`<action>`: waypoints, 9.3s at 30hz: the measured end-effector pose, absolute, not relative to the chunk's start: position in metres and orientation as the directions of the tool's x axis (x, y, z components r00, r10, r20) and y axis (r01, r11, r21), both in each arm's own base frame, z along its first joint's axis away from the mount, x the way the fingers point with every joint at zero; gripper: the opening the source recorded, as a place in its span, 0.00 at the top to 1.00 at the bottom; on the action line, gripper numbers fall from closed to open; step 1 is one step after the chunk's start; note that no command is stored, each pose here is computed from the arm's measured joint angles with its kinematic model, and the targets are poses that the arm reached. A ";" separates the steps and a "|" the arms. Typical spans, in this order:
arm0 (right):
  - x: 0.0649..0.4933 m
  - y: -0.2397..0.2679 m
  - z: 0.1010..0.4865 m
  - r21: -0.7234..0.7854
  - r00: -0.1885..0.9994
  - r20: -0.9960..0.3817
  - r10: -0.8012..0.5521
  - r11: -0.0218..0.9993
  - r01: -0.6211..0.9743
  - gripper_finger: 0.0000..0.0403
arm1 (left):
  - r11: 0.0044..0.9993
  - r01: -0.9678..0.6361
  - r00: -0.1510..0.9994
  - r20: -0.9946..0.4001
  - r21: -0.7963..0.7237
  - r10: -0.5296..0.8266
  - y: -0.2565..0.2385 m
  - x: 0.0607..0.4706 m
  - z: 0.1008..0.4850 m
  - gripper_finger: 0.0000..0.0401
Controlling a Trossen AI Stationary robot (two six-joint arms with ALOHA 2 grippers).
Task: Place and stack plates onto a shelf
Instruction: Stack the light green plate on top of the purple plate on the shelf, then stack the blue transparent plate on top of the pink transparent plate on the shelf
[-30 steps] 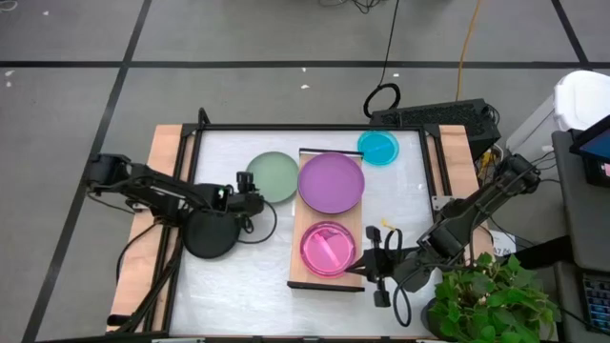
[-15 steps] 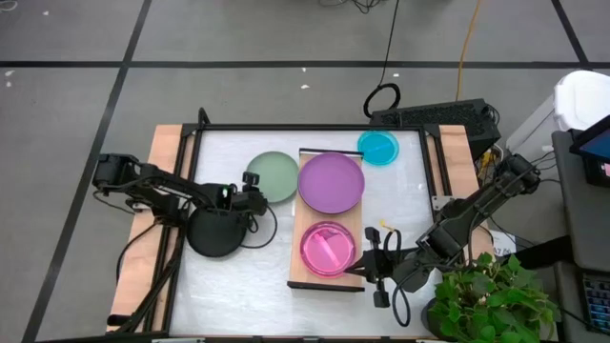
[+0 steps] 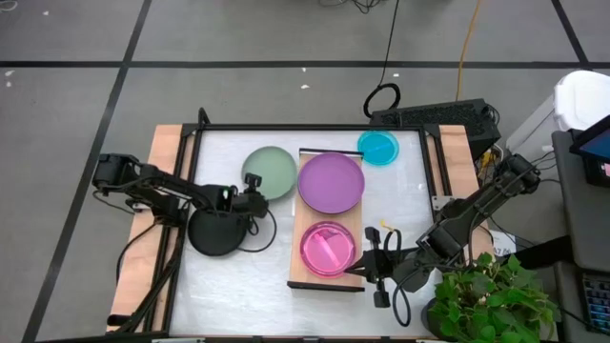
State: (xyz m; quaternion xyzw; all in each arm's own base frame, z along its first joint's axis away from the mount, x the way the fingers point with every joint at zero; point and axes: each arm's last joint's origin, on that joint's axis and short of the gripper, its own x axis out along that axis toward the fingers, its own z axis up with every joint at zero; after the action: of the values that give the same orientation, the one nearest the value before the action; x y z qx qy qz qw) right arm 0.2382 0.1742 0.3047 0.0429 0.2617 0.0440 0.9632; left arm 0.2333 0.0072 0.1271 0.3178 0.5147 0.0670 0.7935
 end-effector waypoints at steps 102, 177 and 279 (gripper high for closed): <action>0.175 0.185 0.319 0.045 0.858 -0.512 0.053 0.998 -0.035 1.00 | 0.797 0.303 0.703 -0.687 0.522 0.183 -0.033 0.370 0.303 0.93; 0.151 -0.049 0.191 -0.302 0.489 -0.572 -0.659 0.723 0.621 1.00 | 0.979 -0.082 0.791 -0.585 0.188 0.179 -0.066 0.223 0.313 0.67; 0.156 -0.092 0.105 -0.664 0.208 -0.705 -0.678 0.734 0.144 0.77 | 0.953 -0.009 0.846 -0.506 0.301 0.168 -0.065 0.230 0.321 0.67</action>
State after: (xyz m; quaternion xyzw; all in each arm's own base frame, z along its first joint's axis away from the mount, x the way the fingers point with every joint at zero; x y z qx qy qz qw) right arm 0.1564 -0.0920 0.1046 -0.2364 0.5649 -0.2777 0.7402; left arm 0.2299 -0.0646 0.3212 0.1454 0.2734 0.0464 0.9497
